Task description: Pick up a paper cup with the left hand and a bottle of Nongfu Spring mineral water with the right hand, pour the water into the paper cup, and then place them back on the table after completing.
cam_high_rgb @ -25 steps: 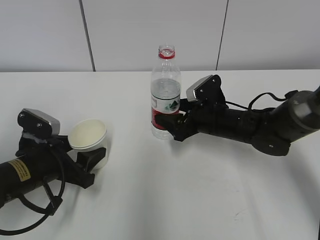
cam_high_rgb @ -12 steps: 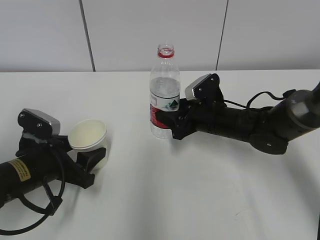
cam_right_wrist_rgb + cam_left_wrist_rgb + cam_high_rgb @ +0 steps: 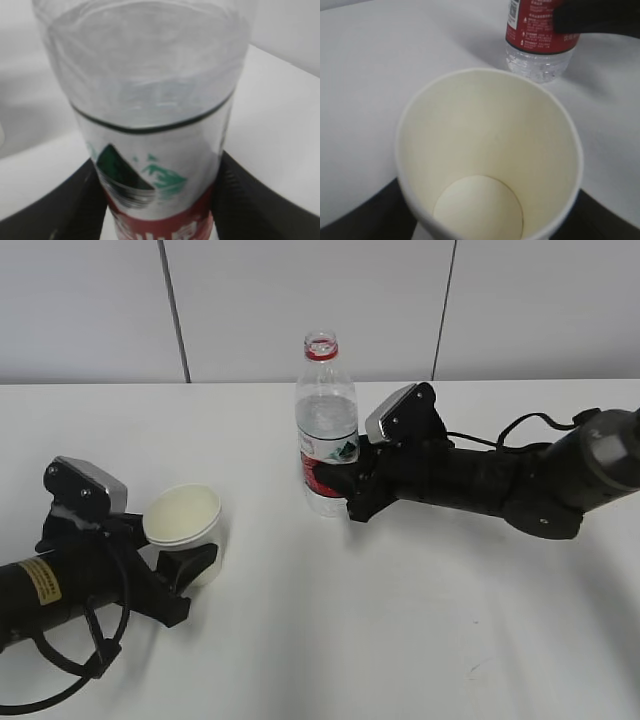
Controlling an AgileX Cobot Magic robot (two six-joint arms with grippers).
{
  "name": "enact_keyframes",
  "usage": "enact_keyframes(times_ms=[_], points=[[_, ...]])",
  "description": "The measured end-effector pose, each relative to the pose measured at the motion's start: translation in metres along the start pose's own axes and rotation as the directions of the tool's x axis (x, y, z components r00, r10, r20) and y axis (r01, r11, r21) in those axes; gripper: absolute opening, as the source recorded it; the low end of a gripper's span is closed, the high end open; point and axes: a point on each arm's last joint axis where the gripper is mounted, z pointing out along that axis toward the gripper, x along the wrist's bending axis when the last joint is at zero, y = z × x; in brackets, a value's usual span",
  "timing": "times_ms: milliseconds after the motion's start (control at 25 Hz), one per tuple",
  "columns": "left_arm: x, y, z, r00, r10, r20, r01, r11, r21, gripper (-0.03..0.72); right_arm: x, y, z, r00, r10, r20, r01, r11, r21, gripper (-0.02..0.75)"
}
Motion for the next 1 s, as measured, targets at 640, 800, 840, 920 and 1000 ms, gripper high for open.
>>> enact_keyframes(times_ms=[640,800,840,920,1000], points=[[-0.004,0.029,0.011,0.993,0.014,0.117,-0.016,1.0,0.015,0.444,-0.003,0.015,-0.004,0.957,-0.289,-0.024,0.29,0.956,0.054,0.425],[-0.007,0.032,0.013,0.986,0.011,0.169,-0.013,1.0,0.013,0.443,-0.008,0.026,0.001,0.932,-0.359,-0.037,0.361,0.932,0.041,0.424],[-0.007,0.035,0.014,0.984,0.009,0.178,-0.01,1.0,0.005,0.443,-0.009,0.029,0.003,0.927,-0.373,-0.037,0.374,0.926,0.042,0.424],[-0.007,0.038,0.016,0.981,0.012,0.193,-0.012,1.0,-0.003,0.443,-0.012,0.035,0.007,0.911,-0.412,-0.031,0.413,0.909,0.055,0.424],[-0.009,0.038,0.017,0.976,0.016,0.215,-0.017,1.0,0.0,0.443,-0.012,0.04,0.011,0.888,-0.457,-0.039,0.459,0.887,0.055,0.424]])
